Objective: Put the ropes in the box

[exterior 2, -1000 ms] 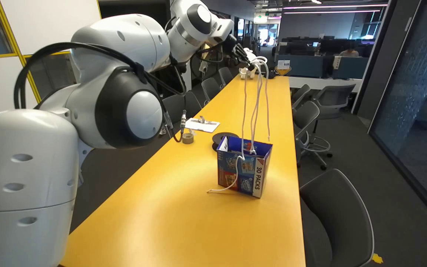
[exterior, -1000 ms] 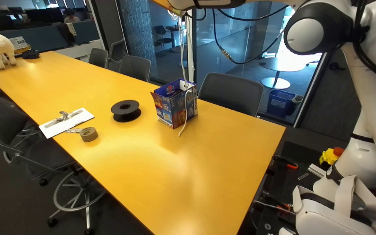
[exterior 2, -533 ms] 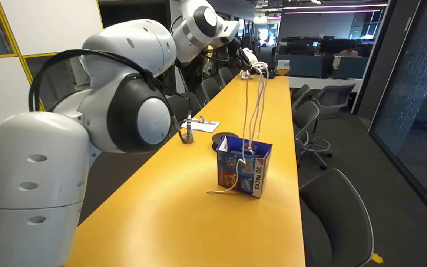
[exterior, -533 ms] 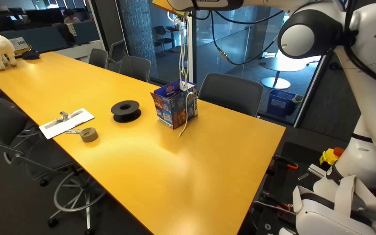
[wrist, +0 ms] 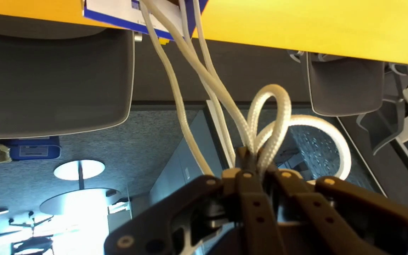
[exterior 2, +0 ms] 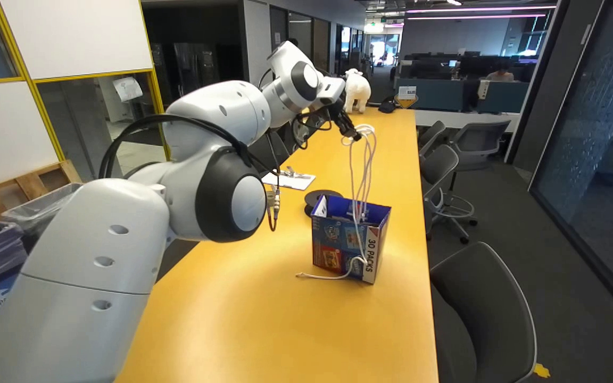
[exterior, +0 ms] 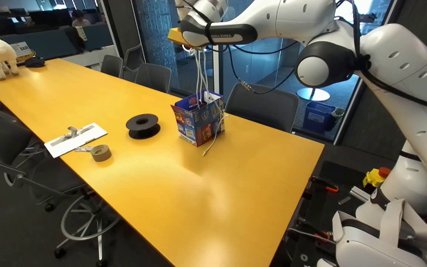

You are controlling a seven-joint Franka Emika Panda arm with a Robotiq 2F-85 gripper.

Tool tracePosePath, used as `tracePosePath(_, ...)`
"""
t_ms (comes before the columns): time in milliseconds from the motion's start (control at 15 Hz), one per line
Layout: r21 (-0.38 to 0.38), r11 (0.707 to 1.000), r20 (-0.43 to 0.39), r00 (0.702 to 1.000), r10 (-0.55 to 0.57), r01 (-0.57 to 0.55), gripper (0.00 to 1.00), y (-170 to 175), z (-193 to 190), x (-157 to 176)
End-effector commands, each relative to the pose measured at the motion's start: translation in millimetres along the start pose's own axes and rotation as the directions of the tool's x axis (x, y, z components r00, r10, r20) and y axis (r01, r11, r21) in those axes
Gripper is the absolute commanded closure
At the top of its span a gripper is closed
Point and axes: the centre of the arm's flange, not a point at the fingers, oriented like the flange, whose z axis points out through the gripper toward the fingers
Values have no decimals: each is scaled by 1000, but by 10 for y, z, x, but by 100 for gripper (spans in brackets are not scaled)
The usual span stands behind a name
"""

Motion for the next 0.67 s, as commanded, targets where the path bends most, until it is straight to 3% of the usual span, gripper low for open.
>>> tracePosePath(0,49,998,28,999,-30,29,98,-380,200,137)
tracePosePath(267,55,997,83,995,-62,58,98,-303,355,134)
tracePosePath(400,61,995,174,980,-92,83,98,-266,487,92)
tracePosePath(600,118,985,325,932,-158,126,98,-189,660,-57)
